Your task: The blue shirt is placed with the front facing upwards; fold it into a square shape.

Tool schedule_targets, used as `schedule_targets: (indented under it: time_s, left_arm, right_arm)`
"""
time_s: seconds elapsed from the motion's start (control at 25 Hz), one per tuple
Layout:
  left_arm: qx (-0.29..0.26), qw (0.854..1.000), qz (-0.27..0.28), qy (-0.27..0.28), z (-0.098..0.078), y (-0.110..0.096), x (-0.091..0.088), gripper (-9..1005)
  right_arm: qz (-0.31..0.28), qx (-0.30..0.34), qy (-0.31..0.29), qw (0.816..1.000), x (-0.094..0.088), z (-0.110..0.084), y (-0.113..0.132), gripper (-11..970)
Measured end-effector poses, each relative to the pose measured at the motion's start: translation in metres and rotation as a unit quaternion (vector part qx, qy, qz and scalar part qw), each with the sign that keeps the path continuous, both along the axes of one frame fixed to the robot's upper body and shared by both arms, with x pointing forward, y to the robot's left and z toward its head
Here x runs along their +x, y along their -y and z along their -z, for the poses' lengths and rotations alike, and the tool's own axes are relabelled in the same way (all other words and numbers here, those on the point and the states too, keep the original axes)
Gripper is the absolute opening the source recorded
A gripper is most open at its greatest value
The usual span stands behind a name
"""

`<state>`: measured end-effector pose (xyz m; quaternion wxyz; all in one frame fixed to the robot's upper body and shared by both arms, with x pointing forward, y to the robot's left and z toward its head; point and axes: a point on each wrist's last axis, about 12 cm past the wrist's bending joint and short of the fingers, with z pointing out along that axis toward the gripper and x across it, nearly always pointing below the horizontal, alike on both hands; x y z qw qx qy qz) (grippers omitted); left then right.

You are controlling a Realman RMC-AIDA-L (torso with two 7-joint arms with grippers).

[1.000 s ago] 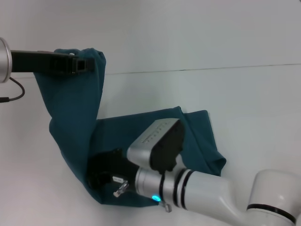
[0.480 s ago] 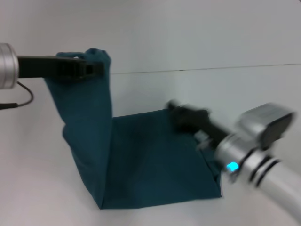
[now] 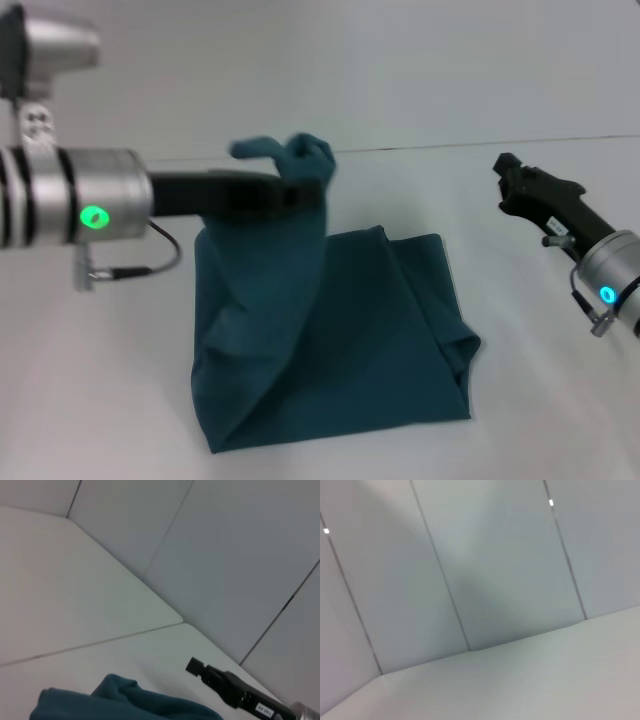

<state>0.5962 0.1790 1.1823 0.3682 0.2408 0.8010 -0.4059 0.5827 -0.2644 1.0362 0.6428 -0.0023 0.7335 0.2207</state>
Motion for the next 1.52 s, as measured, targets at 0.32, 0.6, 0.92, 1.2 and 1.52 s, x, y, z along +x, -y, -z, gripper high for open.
schedule_targets:
  time_s: [0.32,0.6,0.92,1.2,1.52]
  left_arm:
    - [-0.007,1.0,0.002,-0.026,0.046,0.037,0.0,36]
    - [-0.052,0.998,-0.007,-0.046,0.081,0.05,-0.006,105]
    - [-0.088,0.995,0.034,0.015,0.07,0.05,-0.019,271]
    - [-0.031,0.989,-0.034,0.141,0.084,0.017,-0.013,563]
    - [0.032,0.984,-0.074,0.161,0.096,0.012,-0.005,788]
  right_arm:
    - [0.006,-0.002,-0.006,1.0,0.0,0.001,0.004,47]
    - [0.006,0.0,-0.01,1.0,-0.001,0.002,0.006,52]
    - [0.007,0.006,-0.013,1.0,-0.002,0.003,0.006,57]
    - [0.0,0.008,-0.012,1.0,-0.004,0.001,0.013,61]
    - [-0.114,-0.014,-0.013,0.993,-0.002,-0.013,0.013,66]
